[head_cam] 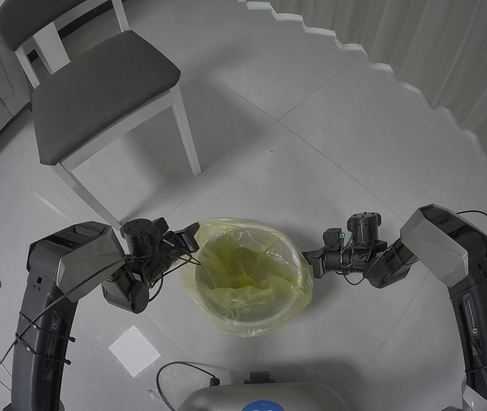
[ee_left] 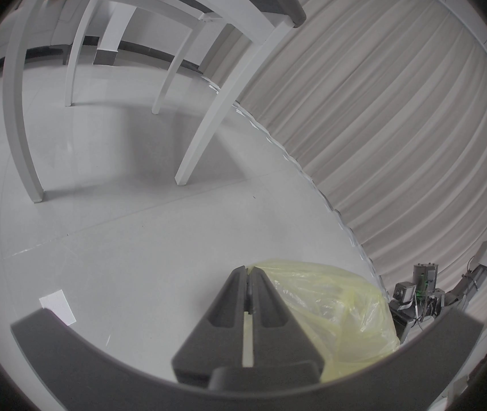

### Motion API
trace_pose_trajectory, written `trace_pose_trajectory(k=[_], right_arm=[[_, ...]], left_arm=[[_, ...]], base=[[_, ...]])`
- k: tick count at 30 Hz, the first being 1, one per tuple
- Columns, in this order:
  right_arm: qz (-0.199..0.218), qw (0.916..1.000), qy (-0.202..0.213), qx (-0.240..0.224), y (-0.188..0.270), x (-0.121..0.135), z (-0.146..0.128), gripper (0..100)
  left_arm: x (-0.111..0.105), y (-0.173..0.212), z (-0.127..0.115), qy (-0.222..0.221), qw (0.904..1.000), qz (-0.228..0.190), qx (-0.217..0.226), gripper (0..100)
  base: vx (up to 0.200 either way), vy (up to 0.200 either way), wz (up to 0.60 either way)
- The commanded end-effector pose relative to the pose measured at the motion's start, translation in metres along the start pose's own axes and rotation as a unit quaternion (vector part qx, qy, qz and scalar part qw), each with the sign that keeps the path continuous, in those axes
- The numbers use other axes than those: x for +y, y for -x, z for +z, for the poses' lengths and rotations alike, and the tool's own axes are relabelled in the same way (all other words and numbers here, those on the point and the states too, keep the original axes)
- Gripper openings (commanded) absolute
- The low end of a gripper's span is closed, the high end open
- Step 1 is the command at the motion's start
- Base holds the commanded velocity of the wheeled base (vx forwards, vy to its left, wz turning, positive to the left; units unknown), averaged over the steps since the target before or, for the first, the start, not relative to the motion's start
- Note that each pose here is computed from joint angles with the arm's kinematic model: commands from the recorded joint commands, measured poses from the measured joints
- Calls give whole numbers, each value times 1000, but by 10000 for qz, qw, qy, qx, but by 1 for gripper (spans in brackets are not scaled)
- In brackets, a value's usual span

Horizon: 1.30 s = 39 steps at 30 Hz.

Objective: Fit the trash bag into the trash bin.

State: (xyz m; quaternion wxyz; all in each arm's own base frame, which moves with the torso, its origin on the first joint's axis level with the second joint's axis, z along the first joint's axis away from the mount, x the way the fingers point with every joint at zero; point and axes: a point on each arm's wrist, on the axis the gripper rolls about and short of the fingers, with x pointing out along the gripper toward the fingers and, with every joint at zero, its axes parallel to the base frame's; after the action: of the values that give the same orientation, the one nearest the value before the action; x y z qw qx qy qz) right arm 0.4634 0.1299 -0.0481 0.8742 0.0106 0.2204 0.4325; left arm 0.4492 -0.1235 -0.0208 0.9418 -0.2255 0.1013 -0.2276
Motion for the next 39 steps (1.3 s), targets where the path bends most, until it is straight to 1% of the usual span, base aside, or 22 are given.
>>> trace_pose_trajectory(k=[1,6,12,18,19,24,34,39], right_arm=[[-17,10000,5,-20,2,-1,1,0],[-61,10000,7,-53,5,-4,4,0],[-90,9999,10,-78,8,-6,6,0],[-82,9999,5,-72,9,-5,7,0],[-82,9999,5,-72,9,-5,7,0],[-91,9999,15,-84,10,-5,9,0],[-89,9999,-3,-72,11,-4,8,0],[-109,9999,-25,-58,13,-5,6,0]], left_arm=[[0,0,-9,19,9999,10,103,0],[-3,-3,-18,24,9998,-20,179,0],[-3,-2,-17,17,9999,-6,138,0],[-5,0,-17,-31,9999,-95,66,0],[-6,0,-16,-11,9999,-101,53,100],[-2,4,-14,5,10000,-54,44,100],[16,19,-1,0,9998,144,-155,100],[21,26,13,-22,9993,206,-322,100]], base=[[0,0,0],[0,0,0],[0,0,0],[0,0,0],[0,0,0],[0,0,0],[0,0,0],[0,0,0]])
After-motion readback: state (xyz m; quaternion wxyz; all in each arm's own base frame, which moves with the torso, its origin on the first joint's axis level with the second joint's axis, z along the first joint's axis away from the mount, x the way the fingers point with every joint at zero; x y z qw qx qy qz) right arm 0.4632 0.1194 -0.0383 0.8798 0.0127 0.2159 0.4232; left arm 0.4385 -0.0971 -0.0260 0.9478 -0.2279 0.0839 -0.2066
